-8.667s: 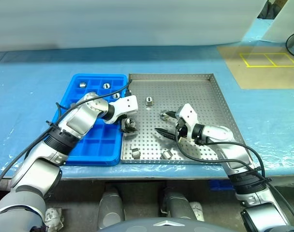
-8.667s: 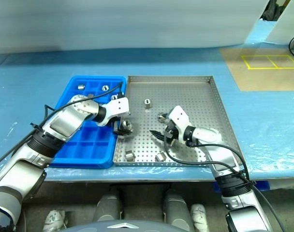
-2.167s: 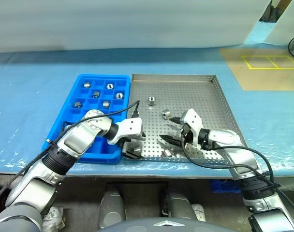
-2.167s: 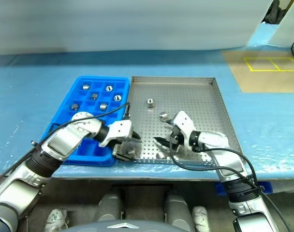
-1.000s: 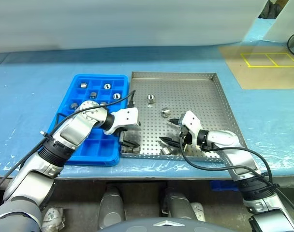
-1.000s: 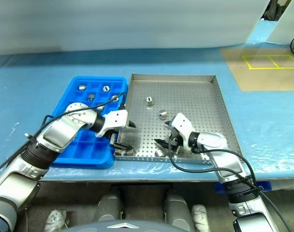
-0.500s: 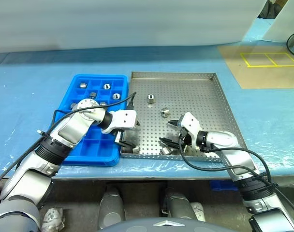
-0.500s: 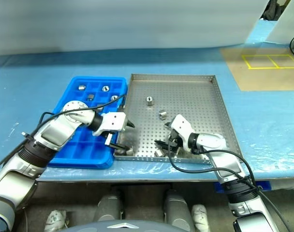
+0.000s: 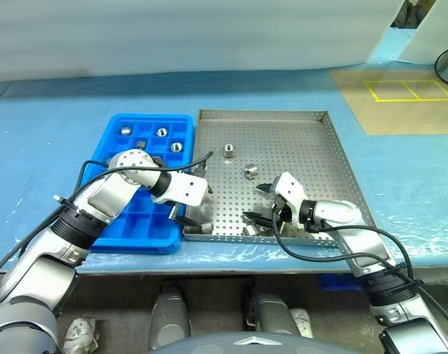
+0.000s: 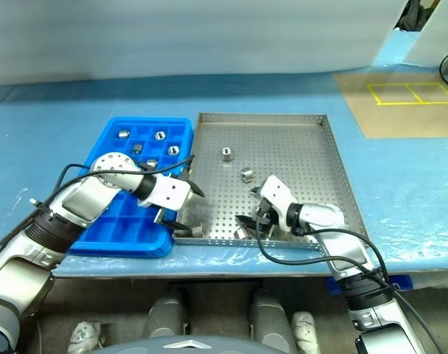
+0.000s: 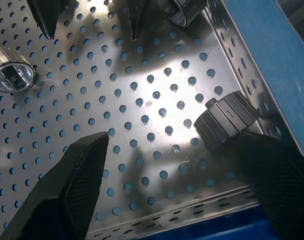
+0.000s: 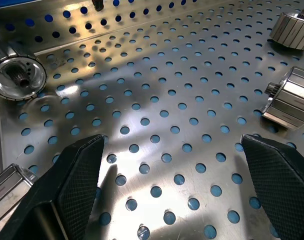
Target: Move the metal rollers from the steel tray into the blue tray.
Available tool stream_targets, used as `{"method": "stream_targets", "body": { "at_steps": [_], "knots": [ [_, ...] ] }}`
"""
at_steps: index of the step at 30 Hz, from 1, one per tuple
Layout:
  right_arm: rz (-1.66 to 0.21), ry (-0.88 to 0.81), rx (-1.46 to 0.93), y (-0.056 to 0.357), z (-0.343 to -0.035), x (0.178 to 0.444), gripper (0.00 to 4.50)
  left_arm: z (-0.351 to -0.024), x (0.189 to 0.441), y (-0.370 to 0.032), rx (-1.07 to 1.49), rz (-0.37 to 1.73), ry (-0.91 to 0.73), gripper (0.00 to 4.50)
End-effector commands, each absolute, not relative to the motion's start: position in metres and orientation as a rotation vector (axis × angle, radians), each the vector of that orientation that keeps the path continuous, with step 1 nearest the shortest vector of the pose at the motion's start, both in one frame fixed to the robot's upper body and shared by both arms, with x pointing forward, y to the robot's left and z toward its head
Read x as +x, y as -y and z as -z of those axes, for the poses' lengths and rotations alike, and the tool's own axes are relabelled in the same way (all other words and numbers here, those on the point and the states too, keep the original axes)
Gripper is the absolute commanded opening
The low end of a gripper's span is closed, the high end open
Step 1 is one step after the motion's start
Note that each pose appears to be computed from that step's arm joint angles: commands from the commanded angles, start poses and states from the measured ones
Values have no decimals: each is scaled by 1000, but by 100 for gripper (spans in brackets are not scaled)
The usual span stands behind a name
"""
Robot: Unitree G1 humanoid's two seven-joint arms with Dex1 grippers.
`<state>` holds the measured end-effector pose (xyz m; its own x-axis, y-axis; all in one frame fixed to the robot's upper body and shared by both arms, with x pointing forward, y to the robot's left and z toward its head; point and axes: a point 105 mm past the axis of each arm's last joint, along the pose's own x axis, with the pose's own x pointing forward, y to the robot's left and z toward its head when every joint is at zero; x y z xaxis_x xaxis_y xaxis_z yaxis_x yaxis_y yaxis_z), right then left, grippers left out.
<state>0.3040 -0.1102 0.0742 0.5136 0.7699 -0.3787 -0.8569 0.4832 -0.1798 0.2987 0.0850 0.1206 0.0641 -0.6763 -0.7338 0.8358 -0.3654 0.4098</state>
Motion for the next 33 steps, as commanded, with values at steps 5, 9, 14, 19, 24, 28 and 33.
{"method": "stream_targets", "body": {
  "at_steps": [5,9,14,19,24,28,33],
  "knots": [
    [-1019,-195,-323,106,-96,304,450,-121,291,-79,1139,1678,-141,435],
    [-1049,-169,-268,103,-108,301,450,-119,288,-78,1171,1723,-111,435],
    [-1079,-160,-249,103,-119,299,450,-114,286,-79,1214,1764,-108,435],
    [-1111,-149,-237,100,-129,295,450,-106,285,-81,1272,1801,-117,435],
    [-1113,-138,-238,98,-134,296,450,-94,288,-86,1378,1823,-144,435],
    [-1116,-131,-239,96,-136,295,450,-86,290,-87,1422,1835,-179,341],
    [-1115,-114,-236,94,-140,296,450,-70,295,-105,1541,1842,-356,170]
  ]
}}
